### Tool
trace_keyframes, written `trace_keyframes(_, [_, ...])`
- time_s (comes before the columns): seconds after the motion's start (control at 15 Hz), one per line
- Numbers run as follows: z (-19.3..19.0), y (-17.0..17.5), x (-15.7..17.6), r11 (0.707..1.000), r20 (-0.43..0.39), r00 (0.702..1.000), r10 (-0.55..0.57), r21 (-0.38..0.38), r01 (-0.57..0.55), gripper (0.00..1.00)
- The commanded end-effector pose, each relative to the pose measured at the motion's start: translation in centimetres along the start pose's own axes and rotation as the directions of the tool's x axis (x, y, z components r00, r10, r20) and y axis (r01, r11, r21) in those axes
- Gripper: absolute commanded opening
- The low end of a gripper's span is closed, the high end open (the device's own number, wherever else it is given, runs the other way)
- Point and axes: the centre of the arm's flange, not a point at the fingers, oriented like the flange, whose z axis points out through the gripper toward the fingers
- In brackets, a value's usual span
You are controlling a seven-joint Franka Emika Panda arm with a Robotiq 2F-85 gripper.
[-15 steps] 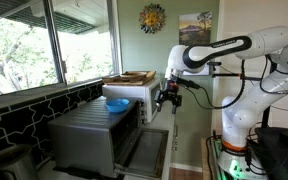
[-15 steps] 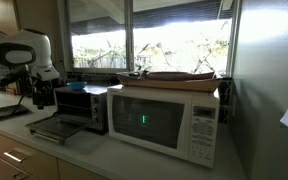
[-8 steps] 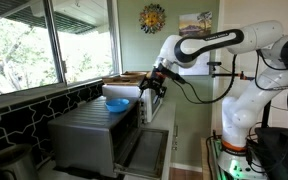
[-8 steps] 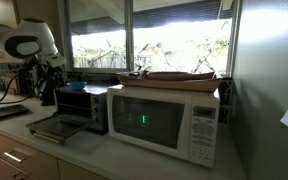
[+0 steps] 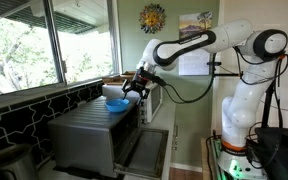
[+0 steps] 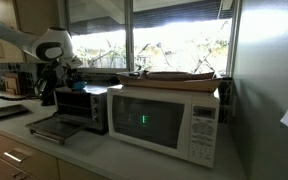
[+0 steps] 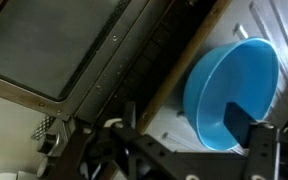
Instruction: Open the oven door then put the blue bowl in it then close it
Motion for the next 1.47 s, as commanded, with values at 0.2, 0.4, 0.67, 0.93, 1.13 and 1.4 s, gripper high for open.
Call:
trace_keyframes(0.2, [1.0, -2.8, 2.2, 0.999, 0.002, 0.999, 0.046, -0.022, -0.046, 0.38])
trace_keyframes(0.4, [0.5, -2.2, 2.1, 0.998, 0.022, 0.998, 0.061, -0.017, -0.061, 0.15])
trace_keyframes(0.67, [0.6, -1.5, 1.9, 0.997, 0.038, 0.997, 0.066, -0.034, -0.065, 0.0])
trace_keyframes(0.93, [-1.3, -1.3, 0.2, 0.998, 0.054, 0.998, 0.031, -0.052, -0.028, 0.04])
trace_keyframes(1.13, [-3.8, -0.2, -3.0, 0.996, 0.111, 0.994, -0.02, -0.079, 0.029, 0.05])
trace_keyframes(1.4, [-6.1, 2.9, -7.1, 0.983, 0.188, 0.98, -0.071, -0.152, 0.1, 0.04])
